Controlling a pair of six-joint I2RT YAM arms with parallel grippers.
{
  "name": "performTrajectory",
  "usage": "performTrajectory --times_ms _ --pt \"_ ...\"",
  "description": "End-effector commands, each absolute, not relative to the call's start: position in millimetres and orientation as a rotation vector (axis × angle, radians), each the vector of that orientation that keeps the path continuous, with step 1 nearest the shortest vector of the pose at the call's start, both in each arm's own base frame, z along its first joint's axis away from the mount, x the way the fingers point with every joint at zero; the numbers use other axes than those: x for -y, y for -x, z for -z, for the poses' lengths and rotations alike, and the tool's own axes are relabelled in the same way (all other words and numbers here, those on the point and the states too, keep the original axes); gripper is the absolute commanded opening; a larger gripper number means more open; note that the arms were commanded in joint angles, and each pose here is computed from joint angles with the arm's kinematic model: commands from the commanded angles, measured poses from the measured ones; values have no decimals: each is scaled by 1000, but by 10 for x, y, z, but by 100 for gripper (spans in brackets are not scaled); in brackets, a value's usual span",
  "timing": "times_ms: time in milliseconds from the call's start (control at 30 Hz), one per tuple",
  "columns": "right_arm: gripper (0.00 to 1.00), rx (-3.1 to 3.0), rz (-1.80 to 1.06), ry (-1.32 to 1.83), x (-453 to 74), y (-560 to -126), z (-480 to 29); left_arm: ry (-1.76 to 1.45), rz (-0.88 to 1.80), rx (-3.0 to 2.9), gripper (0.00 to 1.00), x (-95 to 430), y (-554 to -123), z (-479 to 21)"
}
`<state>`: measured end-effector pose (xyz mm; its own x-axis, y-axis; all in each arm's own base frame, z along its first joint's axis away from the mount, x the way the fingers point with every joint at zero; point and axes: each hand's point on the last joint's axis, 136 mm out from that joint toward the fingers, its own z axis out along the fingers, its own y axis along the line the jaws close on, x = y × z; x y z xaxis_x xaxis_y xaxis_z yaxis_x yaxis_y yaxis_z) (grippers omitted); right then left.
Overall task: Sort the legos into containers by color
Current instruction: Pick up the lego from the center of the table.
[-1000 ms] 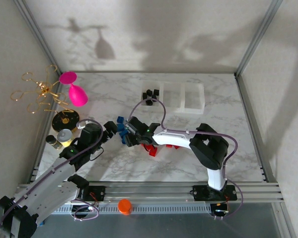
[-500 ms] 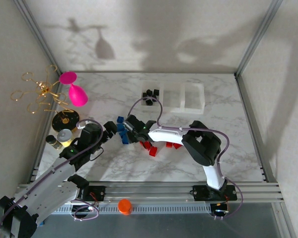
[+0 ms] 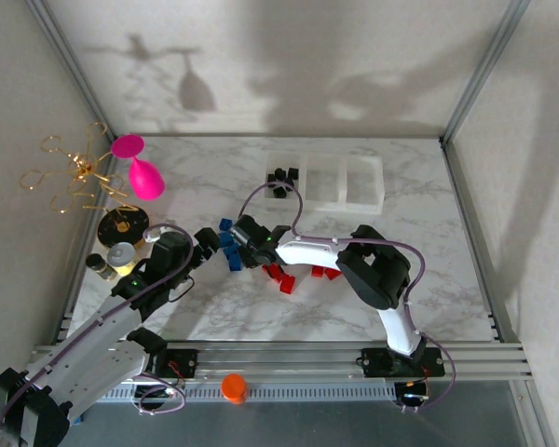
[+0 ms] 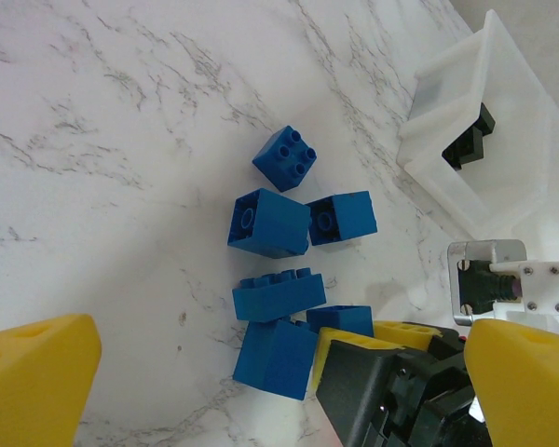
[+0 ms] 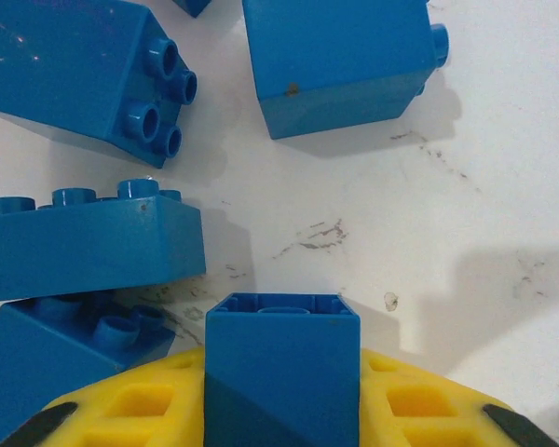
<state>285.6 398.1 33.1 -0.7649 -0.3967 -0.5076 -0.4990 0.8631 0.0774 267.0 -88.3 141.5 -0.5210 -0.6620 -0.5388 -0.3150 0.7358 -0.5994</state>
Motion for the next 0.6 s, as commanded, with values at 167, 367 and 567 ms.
performTrajectory --times_ms 167,367,567 --pt "27 -2508 -370 517 -3766 -3015 -769 734 582 -2113 100 905 -2728 -1569" --pt "27 -2474 -376 430 -3474 -3150 -1050 696 631 -2111 100 1013 -2783 -1668" --pt "27 -2437 -362 309 -3071 -3405 -1315 671 687 -2107 100 1136 -2853 -1721"
